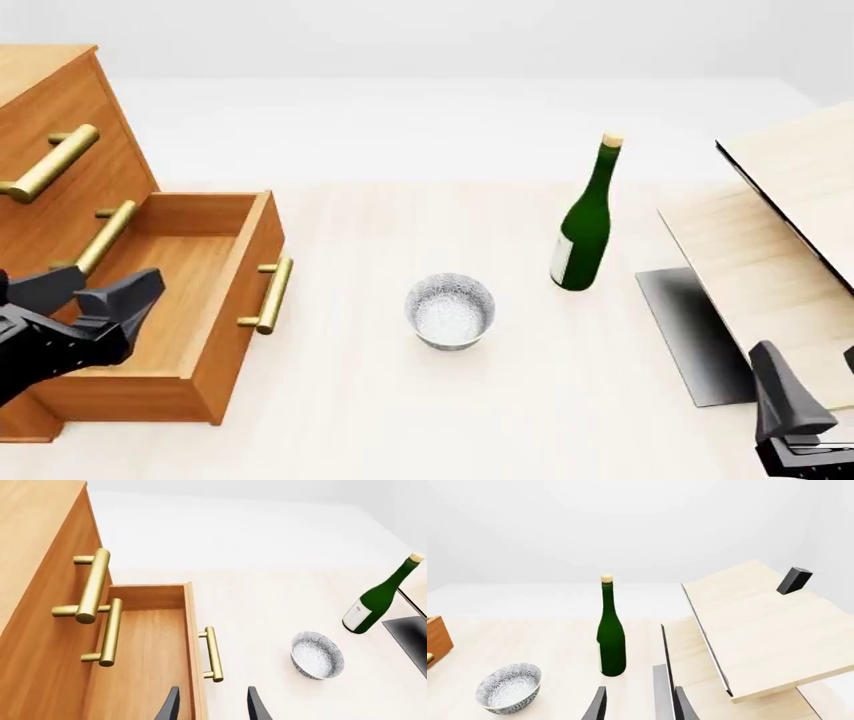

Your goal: Put the bowl in the bottom drawer of the cabinet and close it.

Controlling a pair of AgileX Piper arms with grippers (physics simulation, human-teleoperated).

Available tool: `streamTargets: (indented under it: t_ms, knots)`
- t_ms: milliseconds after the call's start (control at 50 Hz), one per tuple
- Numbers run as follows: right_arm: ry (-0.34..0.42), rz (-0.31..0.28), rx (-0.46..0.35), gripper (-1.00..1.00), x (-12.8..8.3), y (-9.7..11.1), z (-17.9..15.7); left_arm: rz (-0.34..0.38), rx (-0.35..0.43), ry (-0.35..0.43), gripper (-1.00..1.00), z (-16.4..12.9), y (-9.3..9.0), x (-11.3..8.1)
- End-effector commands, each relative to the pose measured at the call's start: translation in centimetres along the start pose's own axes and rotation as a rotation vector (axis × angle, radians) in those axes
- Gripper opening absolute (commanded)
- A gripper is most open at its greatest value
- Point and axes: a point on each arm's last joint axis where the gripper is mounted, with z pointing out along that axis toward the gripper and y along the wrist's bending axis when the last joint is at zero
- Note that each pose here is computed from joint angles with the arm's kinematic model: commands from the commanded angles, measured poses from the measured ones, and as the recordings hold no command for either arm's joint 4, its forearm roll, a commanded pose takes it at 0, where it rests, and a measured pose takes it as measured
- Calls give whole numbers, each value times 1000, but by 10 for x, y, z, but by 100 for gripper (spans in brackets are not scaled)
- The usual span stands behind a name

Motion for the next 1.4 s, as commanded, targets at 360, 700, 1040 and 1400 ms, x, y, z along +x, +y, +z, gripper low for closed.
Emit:
streamTargets:
  t_ms: [360, 700, 1040, 1400]
  knots:
    - [0, 0, 0, 100, 0, 0, 0, -58, -41, 109, 100, 25, 4, 2]
    - [0, 0, 0, 100, 0, 0, 0, -66, -55, 154, 100, 44, 6, 6]
    - [0, 0, 0, 100, 0, 0, 0, -63, -54, 206, 100, 69, 6, 15]
    - [0, 0, 0, 100, 0, 0, 0, -68, -42, 268, 100, 85, 4, 33]
